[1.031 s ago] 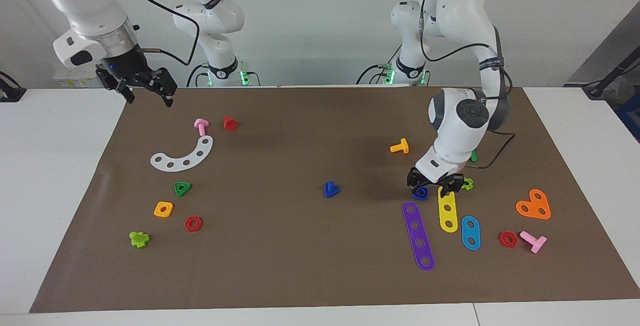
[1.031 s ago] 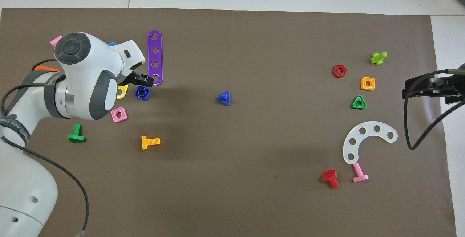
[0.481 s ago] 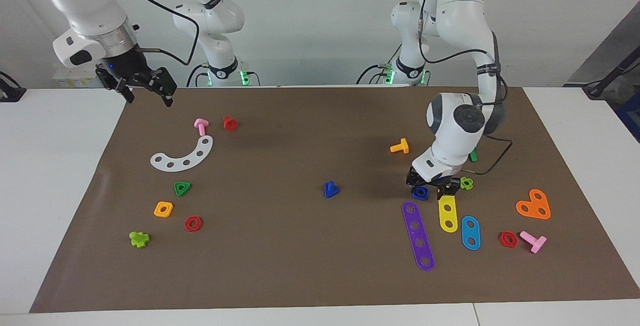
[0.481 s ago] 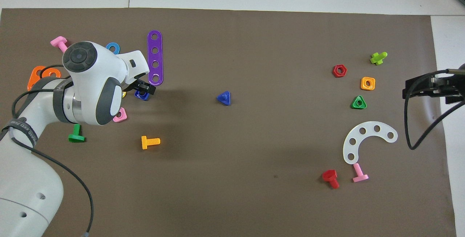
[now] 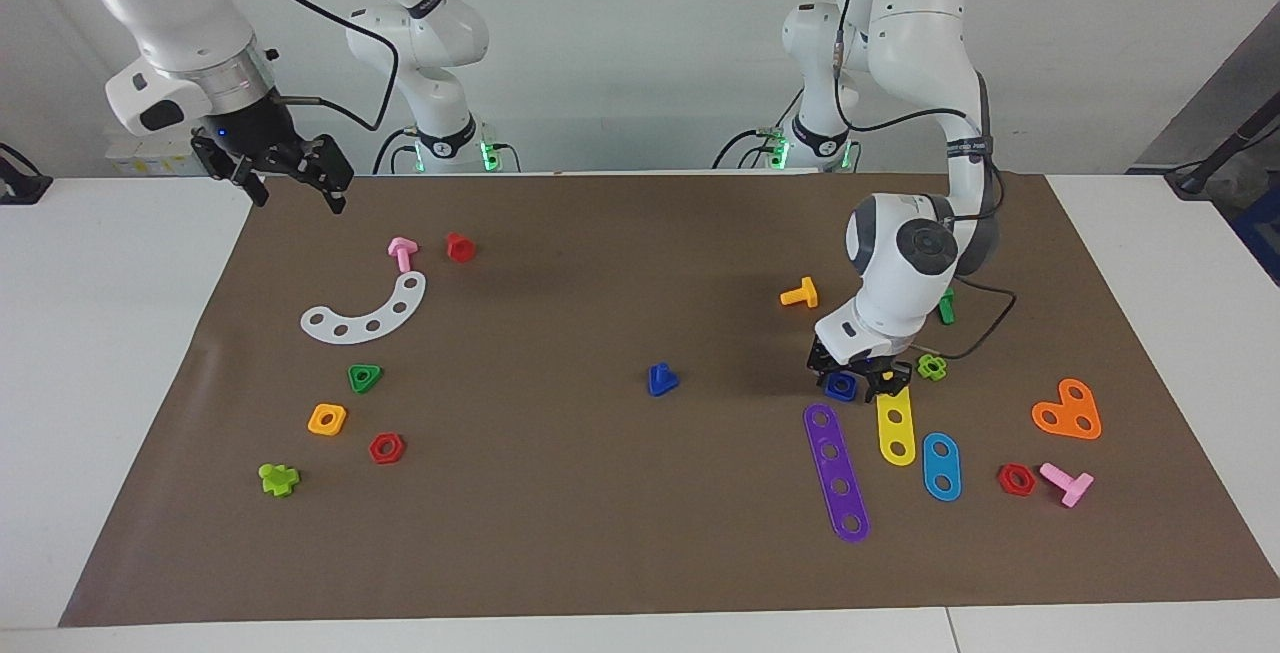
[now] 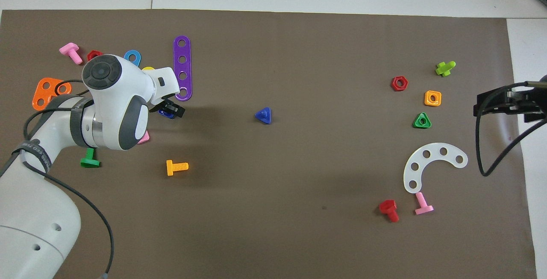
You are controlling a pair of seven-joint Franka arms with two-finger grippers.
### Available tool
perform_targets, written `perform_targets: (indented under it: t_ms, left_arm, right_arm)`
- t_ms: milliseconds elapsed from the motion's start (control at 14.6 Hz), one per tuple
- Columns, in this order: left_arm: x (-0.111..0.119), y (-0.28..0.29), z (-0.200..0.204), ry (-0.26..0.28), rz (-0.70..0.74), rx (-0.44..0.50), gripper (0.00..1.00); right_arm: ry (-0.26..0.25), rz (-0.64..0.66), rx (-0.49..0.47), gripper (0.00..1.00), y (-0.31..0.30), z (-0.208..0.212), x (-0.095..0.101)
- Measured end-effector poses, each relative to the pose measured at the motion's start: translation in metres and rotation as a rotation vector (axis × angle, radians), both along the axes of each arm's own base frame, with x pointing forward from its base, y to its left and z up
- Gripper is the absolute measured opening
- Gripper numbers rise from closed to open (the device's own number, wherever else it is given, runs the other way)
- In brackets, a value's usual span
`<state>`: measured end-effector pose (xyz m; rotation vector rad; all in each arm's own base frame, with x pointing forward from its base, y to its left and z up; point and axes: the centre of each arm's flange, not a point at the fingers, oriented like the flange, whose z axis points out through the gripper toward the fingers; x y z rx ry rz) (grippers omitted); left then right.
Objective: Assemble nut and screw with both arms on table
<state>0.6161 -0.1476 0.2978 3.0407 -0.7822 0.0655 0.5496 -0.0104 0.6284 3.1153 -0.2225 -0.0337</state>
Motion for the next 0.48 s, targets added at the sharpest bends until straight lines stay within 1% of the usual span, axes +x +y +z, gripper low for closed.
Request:
perform_targets:
  t_ms: [275, 481]
  left_arm:
    - [-0.0065, -0.0035, -0.008, 0.018, -0.028, 0.005, 0.78]
    - [-0.0072, -0.0031, -0.0087, 0.018, -0.039, 0.005, 0.73]
  right_arm:
    - [0.0, 0.0, 0.0, 1.0, 0.0, 0.0, 0.0]
    - [0.0, 0.0, 0.0, 1.0, 0.0, 0.0001, 0.0]
